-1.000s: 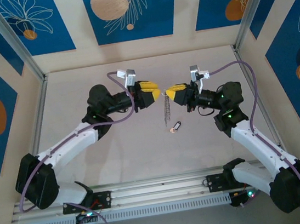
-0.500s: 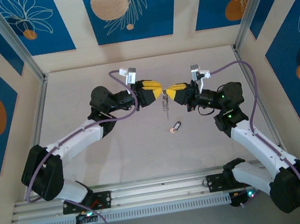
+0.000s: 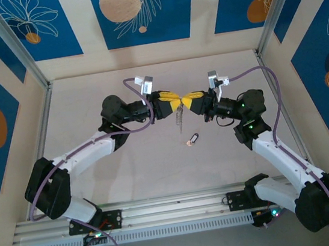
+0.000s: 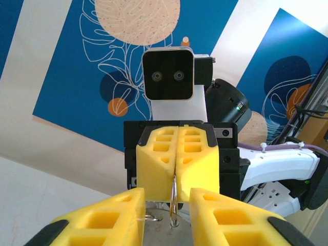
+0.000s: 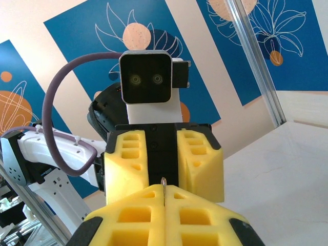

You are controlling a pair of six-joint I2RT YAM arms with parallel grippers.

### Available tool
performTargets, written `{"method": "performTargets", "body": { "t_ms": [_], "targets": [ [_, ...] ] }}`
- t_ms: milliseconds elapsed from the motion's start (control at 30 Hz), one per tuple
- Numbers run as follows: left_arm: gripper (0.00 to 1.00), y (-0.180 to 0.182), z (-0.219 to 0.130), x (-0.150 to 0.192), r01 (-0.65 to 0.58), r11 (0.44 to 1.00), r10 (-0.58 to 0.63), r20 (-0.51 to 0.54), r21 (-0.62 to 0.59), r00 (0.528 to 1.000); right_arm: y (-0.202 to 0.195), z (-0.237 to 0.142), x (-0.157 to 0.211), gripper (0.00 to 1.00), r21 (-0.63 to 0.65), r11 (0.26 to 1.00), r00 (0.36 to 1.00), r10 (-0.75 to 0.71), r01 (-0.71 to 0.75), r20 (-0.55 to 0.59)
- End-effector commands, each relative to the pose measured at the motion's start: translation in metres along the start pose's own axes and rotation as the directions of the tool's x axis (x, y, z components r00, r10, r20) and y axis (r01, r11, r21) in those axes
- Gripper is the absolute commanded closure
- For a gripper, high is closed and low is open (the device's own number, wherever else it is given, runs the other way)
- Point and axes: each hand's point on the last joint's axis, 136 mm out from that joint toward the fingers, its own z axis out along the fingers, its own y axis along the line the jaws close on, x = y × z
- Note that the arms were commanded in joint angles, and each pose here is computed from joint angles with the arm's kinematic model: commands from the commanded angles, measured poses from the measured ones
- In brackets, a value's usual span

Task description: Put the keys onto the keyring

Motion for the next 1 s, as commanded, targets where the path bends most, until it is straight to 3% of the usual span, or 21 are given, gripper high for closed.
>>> {"method": "performTargets", "body": {
  "t_ms": [0,133,200,300,400,700,967],
  "targets": [
    [0.8,-0.012,0.005,-0.007,-0.049,0.998,0.05,0.0,0.047,0.999,0.003,0.001,-0.006,1.0,-0.001,1.0,0.999,-0.023,0.023,0.03],
    [0.99,-0.014,0.007,-0.009,-0.055,0.997,0.055,0.004,0.05,0.998,0.004,0.001,-0.005,1.0,-0.009,1.0,0.999,-0.025,0.025,0.021],
    [1.0,-0.014,0.007,-0.01,-0.059,0.997,0.059,0.001,0.047,0.998,0.005,0.0,-0.005,1.0,-0.005,1.0,0.999,-0.029,0.029,0.015],
    [1.0,-0.016,0.007,-0.012,-0.084,0.996,0.085,-0.024,0.026,0.996,0.005,-0.008,-0.007,0.77,0.021,0.999,0.999,-0.046,0.046,0.008],
    [1.0,-0.016,0.006,-0.011,-0.121,0.993,0.12,-0.08,-0.008,0.99,0.009,-0.015,-0.009,0.66,0.032,0.998,0.998,-0.063,0.063,0.0],
    [1.0,-0.025,0.0,-0.011,-0.247,0.968,0.23,-0.233,-0.048,0.945,0.014,-0.022,-0.004,0.64,0.011,0.997,0.996,-0.075,0.076,-0.039],
    [1.0,-0.03,0.0,-0.013,-0.275,0.961,0.255,-0.281,-0.03,0.925,0.015,-0.014,-0.004,0.64,-0.037,0.997,0.996,-0.075,0.073,-0.05]
  ]
}}
